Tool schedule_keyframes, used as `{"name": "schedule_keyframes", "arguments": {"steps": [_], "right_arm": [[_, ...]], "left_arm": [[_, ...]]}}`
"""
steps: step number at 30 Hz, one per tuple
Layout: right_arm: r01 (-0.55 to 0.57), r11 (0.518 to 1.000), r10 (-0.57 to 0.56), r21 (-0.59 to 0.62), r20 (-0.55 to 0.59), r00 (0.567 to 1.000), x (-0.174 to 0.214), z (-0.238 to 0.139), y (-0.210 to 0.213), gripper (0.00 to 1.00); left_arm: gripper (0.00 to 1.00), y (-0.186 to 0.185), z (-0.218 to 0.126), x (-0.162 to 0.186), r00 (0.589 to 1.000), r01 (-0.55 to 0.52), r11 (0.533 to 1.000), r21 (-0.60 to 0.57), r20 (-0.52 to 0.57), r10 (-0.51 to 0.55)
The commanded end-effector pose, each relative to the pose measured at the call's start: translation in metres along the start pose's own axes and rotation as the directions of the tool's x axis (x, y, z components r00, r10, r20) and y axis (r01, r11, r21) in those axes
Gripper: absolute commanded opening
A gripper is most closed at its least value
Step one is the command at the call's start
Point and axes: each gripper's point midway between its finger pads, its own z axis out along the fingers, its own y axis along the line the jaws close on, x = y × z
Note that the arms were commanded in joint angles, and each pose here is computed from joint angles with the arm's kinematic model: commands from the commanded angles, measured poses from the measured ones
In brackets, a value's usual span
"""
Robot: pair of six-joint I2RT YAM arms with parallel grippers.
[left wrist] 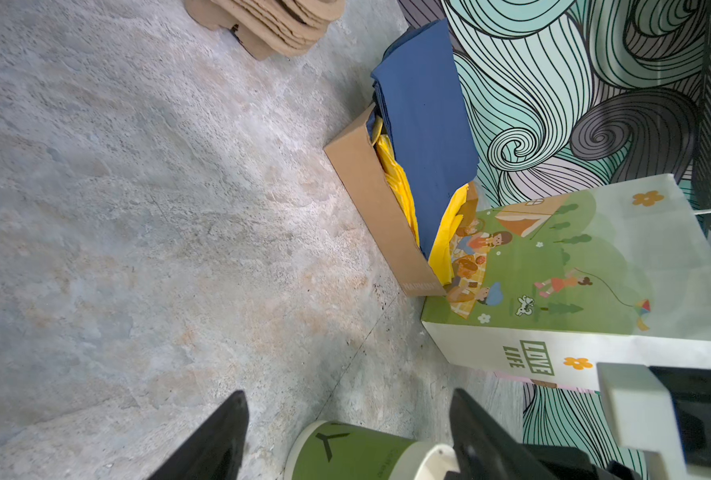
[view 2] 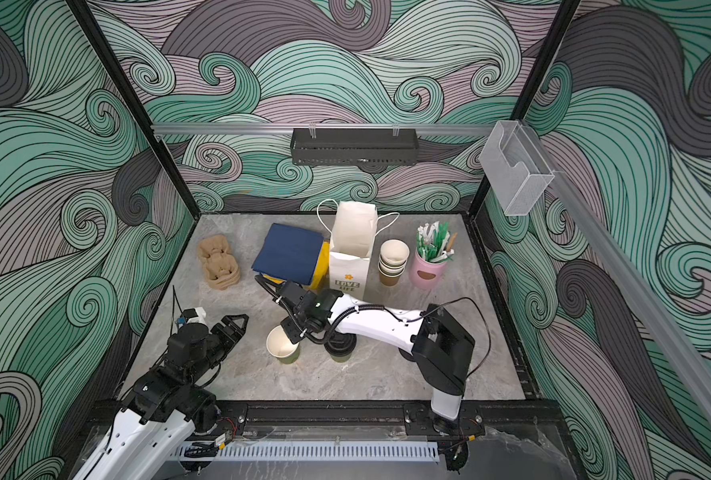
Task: Pack the takeout coffee
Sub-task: 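Lower the paper cup upright onto the table and open the right gripper, then move the right gripper over the spare black lid and grasp it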
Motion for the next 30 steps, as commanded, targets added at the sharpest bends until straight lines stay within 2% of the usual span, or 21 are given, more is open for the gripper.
{"name": "schedule_keyframes", "arguments": {"steps": [1, 6, 10, 13, 16, 18, 20, 23, 25, 27, 30], "right_arm": [[0.008, 1.0, -0.008, -0.009, 0.039, 0.999, -0.008, -0.024, 0.005, 0.42], [-0.001, 1.0, 0.0, 0.004, 0.106, 0.994, -0.006, -0.08, 0.003, 0.47], [-0.105, 0.988, 0.089, 0.11, 0.139, 0.986, 0.028, -0.123, -0.033, 0.48], [-0.214, 0.953, 0.181, 0.215, 0.163, 0.97, 0.063, -0.149, -0.069, 0.48], [-0.355, 0.868, 0.316, 0.347, 0.166, 0.934, 0.107, -0.163, -0.112, 0.48], [-0.455, 0.787, 0.423, 0.416, 0.173, 0.89, 0.137, -0.168, -0.139, 0.48], [-0.554, 0.691, 0.53, 0.464, 0.195, 0.825, 0.168, -0.169, -0.164, 0.49], [-0.674, 0.551, 0.67, 0.493, 0.221, 0.709, 0.204, -0.163, -0.192, 0.64], [-0.71, 0.487, 0.713, 0.509, 0.237, 0.66, 0.219, -0.161, -0.205, 0.7], [-0.726, 0.464, 0.73, 0.508, 0.244, 0.638, 0.223, -0.16, -0.214, 0.77], [-0.725, 0.497, 0.738, 0.476, 0.207, 0.642, 0.219, -0.148, -0.22, 0.84]], "left_arm": [[0.78, -0.016, -0.003, -0.004, 1.0, -0.027, 0.999, 0.045, -0.005, 0.028], [0.79, -0.031, -0.002, -0.003, 0.995, -0.096, 0.992, 0.082, -0.03, 0.098], [0.79, -0.048, 0.0, -0.003, 0.984, -0.164, 0.979, 0.123, -0.048, 0.171], [0.8, -0.058, 0.004, -0.003, 0.975, -0.201, 0.97, 0.136, -0.063, 0.211], [0.8, -0.063, 0.01, -0.003, 0.966, -0.234, 0.965, 0.119, -0.084, 0.245], [0.8, -0.065, 0.013, -0.004, 0.963, -0.242, 0.964, 0.107, -0.093, 0.252], [0.8, -0.067, 0.016, -0.004, 0.961, -0.247, 0.963, 0.103, -0.102, 0.258], [0.8, -0.068, 0.018, -0.003, 0.961, -0.243, 0.965, 0.098, -0.111, 0.253], [0.8, -0.068, 0.019, -0.003, 0.962, -0.238, 0.966, 0.098, -0.113, 0.249], [0.8, -0.067, 0.019, -0.002, 0.963, -0.233, 0.968, 0.096, -0.117, 0.244], [0.8, -0.065, 0.02, -0.002, 0.965, -0.226, 0.969, 0.097, -0.116, 0.237]]}}
